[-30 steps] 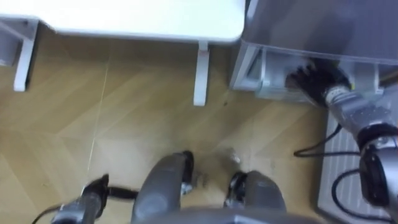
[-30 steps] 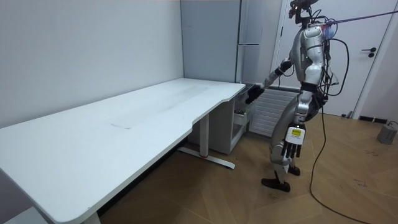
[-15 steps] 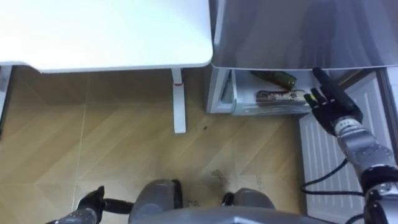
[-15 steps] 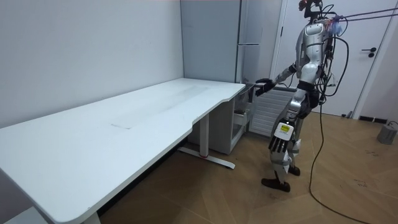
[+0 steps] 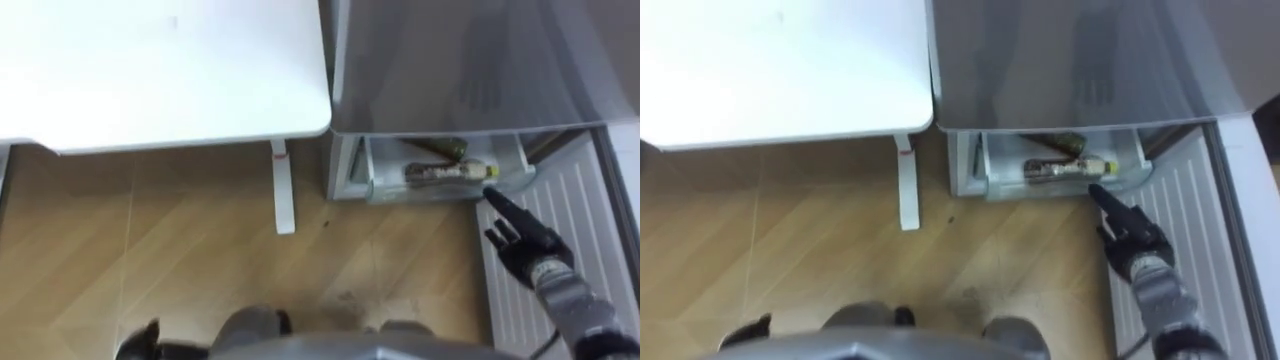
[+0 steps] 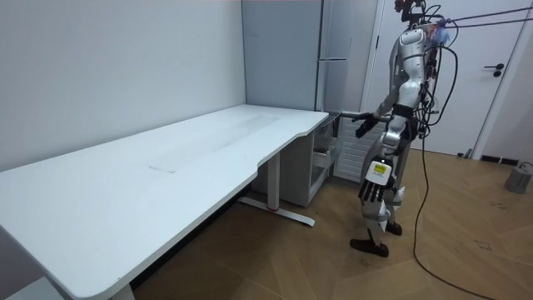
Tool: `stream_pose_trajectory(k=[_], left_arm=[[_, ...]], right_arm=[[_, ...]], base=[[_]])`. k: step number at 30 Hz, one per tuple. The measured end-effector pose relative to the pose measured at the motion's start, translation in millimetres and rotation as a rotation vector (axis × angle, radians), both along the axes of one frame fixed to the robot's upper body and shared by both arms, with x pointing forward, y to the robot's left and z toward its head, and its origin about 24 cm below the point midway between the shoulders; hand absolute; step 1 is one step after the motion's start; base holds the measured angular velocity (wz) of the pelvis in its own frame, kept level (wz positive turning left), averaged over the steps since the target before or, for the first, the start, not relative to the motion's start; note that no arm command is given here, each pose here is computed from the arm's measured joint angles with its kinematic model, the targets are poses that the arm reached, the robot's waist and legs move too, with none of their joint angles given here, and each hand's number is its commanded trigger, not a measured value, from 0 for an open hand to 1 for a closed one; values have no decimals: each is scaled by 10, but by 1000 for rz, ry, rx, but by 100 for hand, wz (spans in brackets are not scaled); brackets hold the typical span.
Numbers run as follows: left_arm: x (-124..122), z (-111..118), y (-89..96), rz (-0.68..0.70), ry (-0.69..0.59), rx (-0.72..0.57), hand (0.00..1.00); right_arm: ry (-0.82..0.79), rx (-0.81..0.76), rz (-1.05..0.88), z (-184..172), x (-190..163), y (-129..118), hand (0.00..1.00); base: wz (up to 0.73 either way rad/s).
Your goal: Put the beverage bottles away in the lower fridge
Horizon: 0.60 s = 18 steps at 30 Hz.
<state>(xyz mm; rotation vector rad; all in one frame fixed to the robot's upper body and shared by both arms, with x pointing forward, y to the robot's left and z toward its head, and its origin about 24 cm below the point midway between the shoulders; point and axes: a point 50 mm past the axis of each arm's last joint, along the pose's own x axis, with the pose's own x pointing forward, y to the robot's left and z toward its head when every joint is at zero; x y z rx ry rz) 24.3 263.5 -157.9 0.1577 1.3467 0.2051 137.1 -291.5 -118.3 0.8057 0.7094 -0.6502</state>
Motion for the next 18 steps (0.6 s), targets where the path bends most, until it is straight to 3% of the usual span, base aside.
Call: stream_pose_trajectory(k=[9,18], left_arm=[[-276,-26,-61,26,72,31,0],[-203,-34,-127,45,52,19,0]], right_arm=[[105,51,-39,-189,-384,113,0],[109,157,-139,-282,-562,201,0]], base=[[1],[3]])
